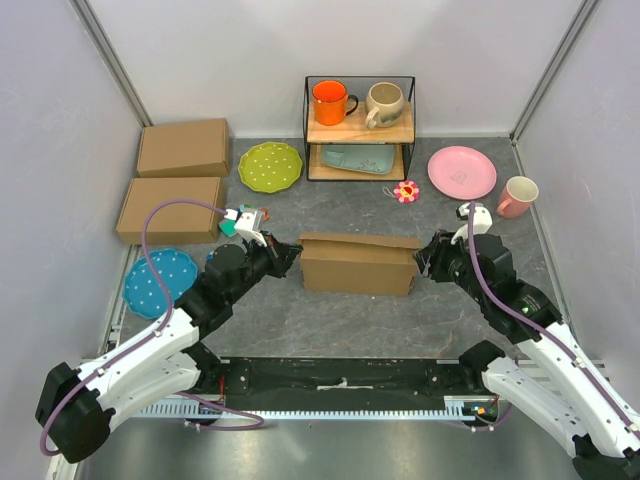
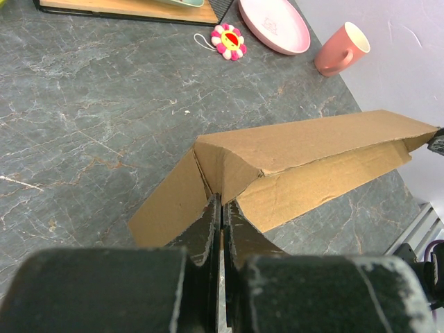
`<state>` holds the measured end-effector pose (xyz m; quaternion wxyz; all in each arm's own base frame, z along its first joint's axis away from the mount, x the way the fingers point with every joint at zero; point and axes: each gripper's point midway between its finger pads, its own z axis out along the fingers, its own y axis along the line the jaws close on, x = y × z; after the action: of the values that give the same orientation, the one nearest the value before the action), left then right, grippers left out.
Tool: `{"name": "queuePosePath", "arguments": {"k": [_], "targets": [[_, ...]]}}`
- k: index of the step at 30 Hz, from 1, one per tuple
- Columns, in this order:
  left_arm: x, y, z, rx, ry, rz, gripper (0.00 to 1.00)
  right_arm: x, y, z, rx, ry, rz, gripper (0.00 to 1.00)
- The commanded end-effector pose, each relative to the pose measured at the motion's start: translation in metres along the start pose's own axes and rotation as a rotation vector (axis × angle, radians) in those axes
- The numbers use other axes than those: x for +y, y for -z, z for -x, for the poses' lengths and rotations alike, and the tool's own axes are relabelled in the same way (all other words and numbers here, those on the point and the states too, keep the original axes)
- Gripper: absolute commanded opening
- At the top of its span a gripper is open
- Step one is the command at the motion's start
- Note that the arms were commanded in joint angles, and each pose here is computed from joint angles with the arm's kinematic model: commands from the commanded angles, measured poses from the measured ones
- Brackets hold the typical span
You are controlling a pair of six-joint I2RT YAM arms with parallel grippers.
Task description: Fold the paper box
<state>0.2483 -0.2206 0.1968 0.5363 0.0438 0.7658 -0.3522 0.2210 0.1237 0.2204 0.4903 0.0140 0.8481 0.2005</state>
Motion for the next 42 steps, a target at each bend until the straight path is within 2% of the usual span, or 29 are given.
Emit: {"name": "queuePosePath", "arguments": {"k": [1, 14, 23, 28, 34, 36, 38, 42], "targets": [[0.018, 0.004, -0.024, 0.098, -0.028, 0.072, 0.02, -0.002, -0.002, -0.002, 0.003, 0.017, -0.005, 0.48], [0.017, 0.005, -0.024, 0.102, -0.025, 0.072, 0.02, -0.006, -0.014, 0.007, -0.057, 0.003, -0.035, 0.34], [0.017, 0.003, -0.025, 0.109, -0.028, 0.071, 0.02, -0.008, -0.010, 0.014, -0.116, -0.003, -0.033, 0.31], [0.016, 0.002, -0.024, 0.111, -0.028, 0.070, 0.02, -0.013, -0.013, 0.005, -0.098, 0.001, -0.047, 0.16], [0.014, 0.003, -0.021, 0.103, -0.029, 0.066, 0.02, -0.019, -0.014, -0.005, -0.086, 0.000, -0.059, 0.04], [0.012, 0.004, -0.018, 0.093, -0.027, 0.060, 0.03, -0.020, -0.015, -0.006, -0.078, -0.009, -0.069, 0.00], [0.011, 0.005, -0.016, 0.088, -0.028, 0.057, 0.07, -0.022, -0.016, -0.011, -0.054, -0.014, -0.080, 0.00], [0.005, 0.009, -0.006, 0.067, -0.029, 0.043, 0.20, -0.024, -0.019, -0.019, -0.015, -0.029, -0.099, 0.00]]}}
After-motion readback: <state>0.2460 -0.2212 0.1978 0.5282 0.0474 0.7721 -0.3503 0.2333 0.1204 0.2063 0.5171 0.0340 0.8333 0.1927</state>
